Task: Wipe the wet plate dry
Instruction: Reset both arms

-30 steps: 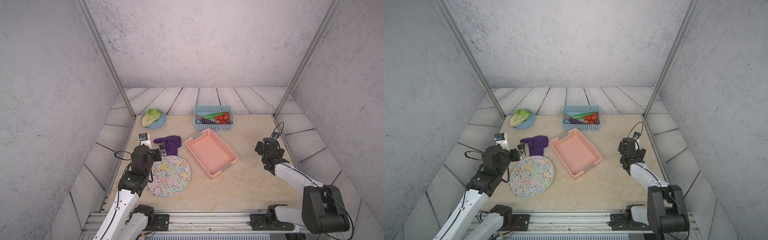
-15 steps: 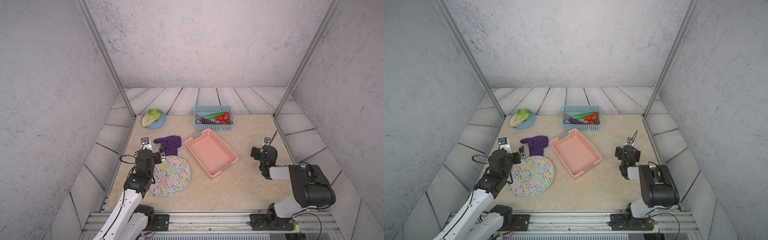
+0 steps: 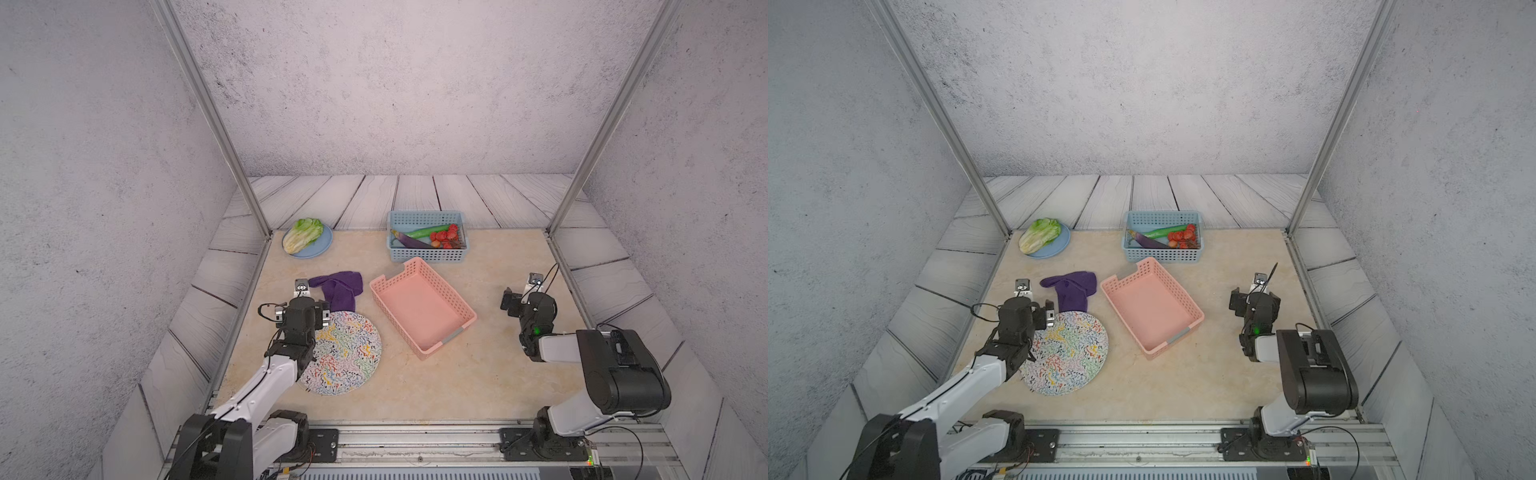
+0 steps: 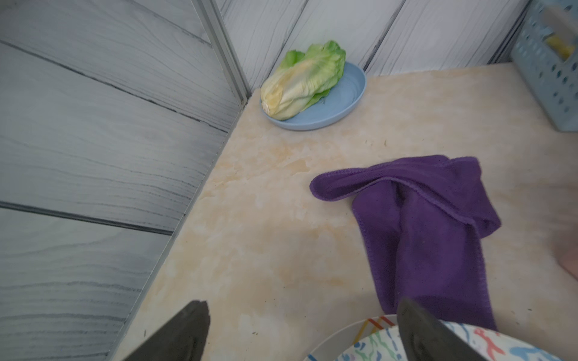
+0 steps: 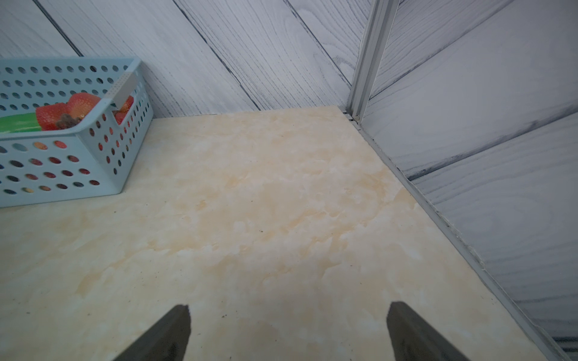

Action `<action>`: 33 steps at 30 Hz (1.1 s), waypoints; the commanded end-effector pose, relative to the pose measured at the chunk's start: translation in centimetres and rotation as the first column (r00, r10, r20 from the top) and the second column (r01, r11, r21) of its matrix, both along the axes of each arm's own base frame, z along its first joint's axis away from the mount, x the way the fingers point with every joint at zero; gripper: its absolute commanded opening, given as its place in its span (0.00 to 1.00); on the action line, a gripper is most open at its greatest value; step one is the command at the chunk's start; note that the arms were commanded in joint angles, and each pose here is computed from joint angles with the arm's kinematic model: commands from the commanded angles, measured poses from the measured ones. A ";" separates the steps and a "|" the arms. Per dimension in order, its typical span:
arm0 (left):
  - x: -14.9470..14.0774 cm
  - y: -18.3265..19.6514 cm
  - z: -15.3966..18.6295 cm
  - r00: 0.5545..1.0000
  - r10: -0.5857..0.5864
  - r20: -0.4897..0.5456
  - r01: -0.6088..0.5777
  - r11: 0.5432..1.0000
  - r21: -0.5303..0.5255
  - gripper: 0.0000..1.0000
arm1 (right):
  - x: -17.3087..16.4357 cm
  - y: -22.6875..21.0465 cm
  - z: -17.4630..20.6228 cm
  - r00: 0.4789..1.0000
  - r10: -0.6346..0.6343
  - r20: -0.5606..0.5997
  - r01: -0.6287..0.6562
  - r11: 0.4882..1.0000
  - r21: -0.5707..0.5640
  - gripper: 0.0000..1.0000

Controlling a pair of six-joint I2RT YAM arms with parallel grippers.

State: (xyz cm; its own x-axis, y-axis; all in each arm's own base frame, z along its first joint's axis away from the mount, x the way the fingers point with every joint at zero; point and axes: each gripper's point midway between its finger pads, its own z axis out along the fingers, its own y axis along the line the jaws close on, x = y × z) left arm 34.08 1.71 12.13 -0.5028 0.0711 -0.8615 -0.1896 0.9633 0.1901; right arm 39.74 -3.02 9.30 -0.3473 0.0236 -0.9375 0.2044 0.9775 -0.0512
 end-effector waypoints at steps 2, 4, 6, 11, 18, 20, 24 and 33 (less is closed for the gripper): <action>3.0 0.6 1.1 0.997 -0.040 0.069 0.041 0.999 -0.021 0.99 | 0.1 0.4 -0.1 1.000 0.019 0.004 -0.019 1.000 -0.005 0.99; 4.0 1.1 0.3 0.996 -0.040 0.076 0.044 0.998 -0.044 0.99 | 0.1 0.5 -0.1 1.000 0.021 0.005 -0.021 1.000 -0.005 0.99; 4.9 1.8 -0.9 0.997 -0.037 0.063 0.040 0.998 -0.058 0.99 | 0.1 0.4 -0.1 1.000 0.019 0.006 -0.019 1.000 -0.005 0.99; 7.2 1.2 -2.0 0.995 -0.096 -0.022 0.091 0.979 -0.184 0.99 | 0.1 0.4 -0.1 1.000 0.019 0.005 -0.019 1.000 -0.004 0.99; 7.5 -0.4 -2.6 0.980 -0.194 0.043 0.199 0.959 -0.203 0.99 | 0.1 0.5 0.0 1.000 0.022 0.007 -0.022 1.000 -0.004 0.99; 7.2 -0.3 -2.4 0.980 -0.188 0.065 0.197 0.962 -0.190 0.99 | 0.1 0.4 -0.1 1.000 0.021 0.005 -0.021 1.000 -0.004 0.99; 6.2 -0.4 -3.3 0.972 -0.178 0.152 0.203 0.966 -0.163 0.99 | 0.1 0.4 -0.1 1.000 0.019 0.005 -0.019 1.000 -0.004 0.99; 6.2 -0.5 -3.3 0.976 -0.182 0.123 0.201 0.966 -0.165 0.99 | 0.1 0.4 -0.1 1.000 0.020 0.006 -0.020 1.000 -0.005 0.99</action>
